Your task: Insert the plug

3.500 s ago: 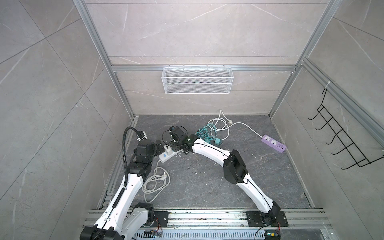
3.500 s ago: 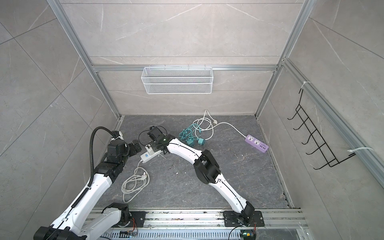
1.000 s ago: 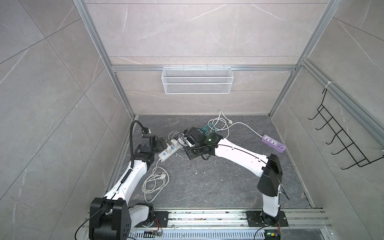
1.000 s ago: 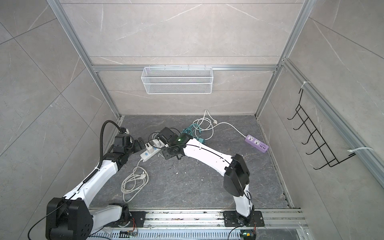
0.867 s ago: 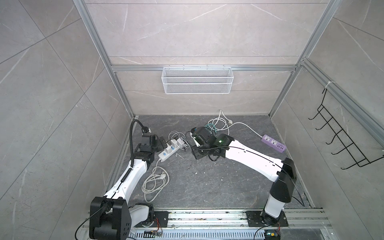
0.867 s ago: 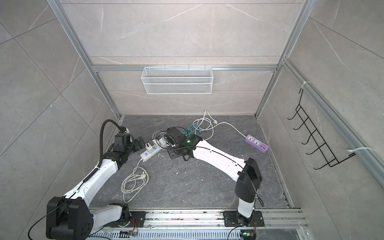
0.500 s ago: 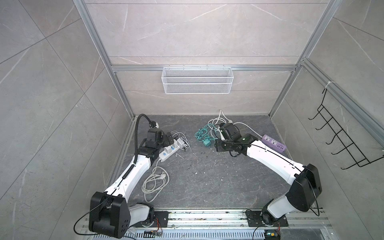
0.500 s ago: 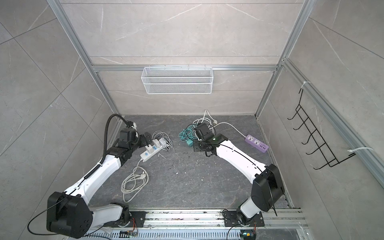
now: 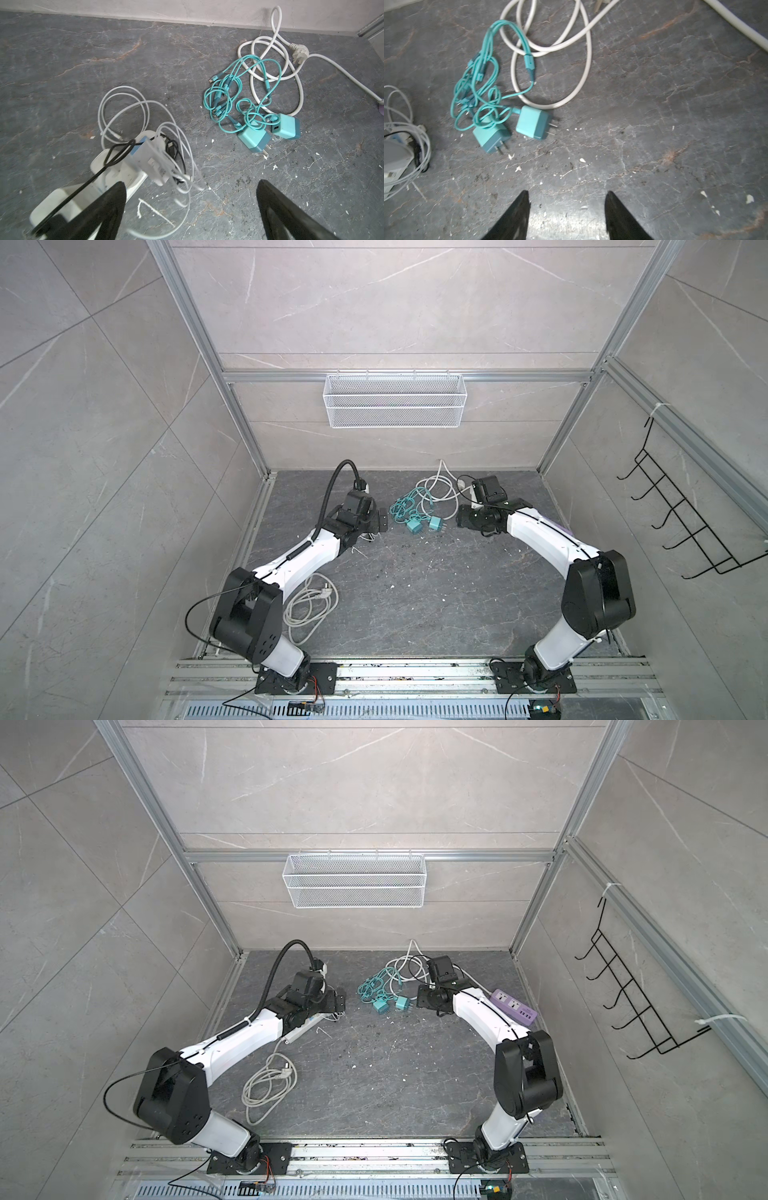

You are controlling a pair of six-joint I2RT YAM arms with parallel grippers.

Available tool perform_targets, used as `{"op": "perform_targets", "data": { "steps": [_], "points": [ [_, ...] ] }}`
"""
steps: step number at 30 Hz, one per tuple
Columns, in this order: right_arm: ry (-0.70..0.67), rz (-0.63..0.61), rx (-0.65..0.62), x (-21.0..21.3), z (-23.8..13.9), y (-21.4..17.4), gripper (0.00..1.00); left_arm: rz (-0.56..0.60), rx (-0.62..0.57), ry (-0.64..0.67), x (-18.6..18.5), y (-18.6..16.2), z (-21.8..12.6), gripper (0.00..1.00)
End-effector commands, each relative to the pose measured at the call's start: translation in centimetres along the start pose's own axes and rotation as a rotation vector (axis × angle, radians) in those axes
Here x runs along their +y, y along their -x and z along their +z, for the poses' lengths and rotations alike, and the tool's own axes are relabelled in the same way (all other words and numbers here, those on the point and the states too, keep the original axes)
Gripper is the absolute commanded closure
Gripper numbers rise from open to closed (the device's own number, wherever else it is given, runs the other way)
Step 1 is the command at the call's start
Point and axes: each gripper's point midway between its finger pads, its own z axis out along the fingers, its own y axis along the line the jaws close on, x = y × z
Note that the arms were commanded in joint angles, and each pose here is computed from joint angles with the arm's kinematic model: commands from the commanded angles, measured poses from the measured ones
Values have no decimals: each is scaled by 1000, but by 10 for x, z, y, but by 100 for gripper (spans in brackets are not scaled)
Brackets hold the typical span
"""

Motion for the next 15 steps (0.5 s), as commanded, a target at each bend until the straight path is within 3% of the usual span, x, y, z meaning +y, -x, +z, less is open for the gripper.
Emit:
{"op": "perform_targets", "data": {
  "steps": [1,6,11,15],
  "points": [
    [-18,57,-28,-21,5,21,38,36,-20,-59,-19,18,7,0],
    [-115,212,-31,-81,18,29,37,69,8,-118,-41,18,23,0],
    [-226,410,-111,-140,19,29,37,113,22,-163,-58,17,31,0],
    [-391,504,-228,-181,9,29,37,146,26,-196,-64,16,32,0]
  ]
}}
